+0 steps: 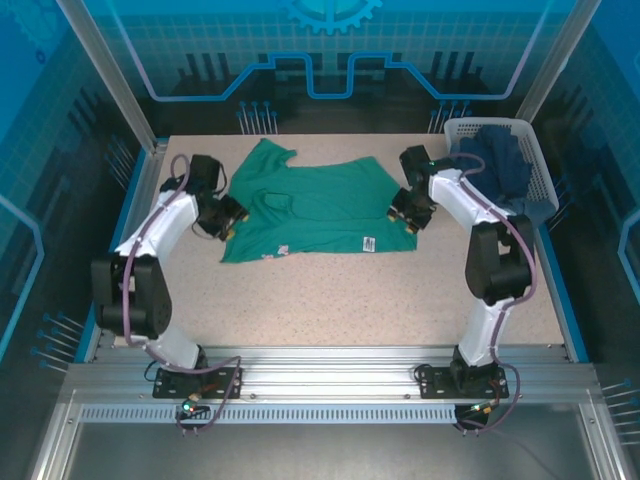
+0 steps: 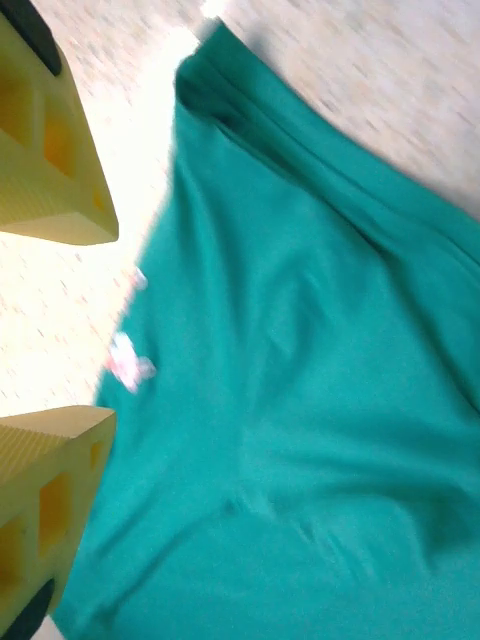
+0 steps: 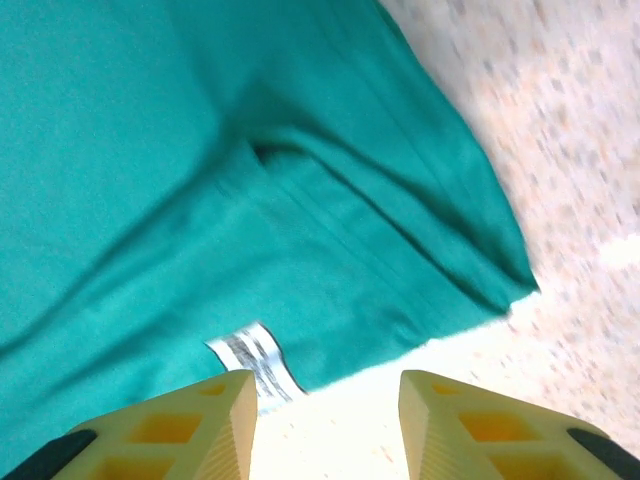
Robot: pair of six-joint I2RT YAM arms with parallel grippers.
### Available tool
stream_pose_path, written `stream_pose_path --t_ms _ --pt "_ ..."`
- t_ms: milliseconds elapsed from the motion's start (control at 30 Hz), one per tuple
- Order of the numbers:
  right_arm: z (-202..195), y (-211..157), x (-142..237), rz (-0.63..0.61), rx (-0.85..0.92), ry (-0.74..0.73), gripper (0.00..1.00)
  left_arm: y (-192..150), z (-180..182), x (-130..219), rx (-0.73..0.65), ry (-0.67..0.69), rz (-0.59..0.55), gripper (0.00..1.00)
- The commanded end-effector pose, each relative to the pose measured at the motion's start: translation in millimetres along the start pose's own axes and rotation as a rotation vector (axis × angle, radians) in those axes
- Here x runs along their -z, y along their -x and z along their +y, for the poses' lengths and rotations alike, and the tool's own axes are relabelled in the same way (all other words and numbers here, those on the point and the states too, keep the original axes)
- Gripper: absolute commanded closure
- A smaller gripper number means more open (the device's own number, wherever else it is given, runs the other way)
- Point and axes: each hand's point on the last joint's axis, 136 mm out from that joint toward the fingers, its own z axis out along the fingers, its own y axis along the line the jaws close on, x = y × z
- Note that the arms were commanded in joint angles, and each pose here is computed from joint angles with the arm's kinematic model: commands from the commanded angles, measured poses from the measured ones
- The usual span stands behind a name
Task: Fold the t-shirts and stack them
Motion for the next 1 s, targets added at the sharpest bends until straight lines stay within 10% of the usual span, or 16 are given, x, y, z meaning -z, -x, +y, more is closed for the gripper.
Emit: stream_pose_path --t_ms 0,633,967 --pt "-15 -18 -9 0.041 0.034 -0.012 0.53 -28 37 -4 0.062 0.075 0.056 0.49" --pt "-57 -10 -40 0.111 -0.093 0.025 0.49 -7 75 -58 0.345 -0.023 0.045 0.47" --pt "-60 -3 -50 0.113 -0.144 -0.011 0.51 -5 94 -69 0.367 0.049 0.007 0.74"
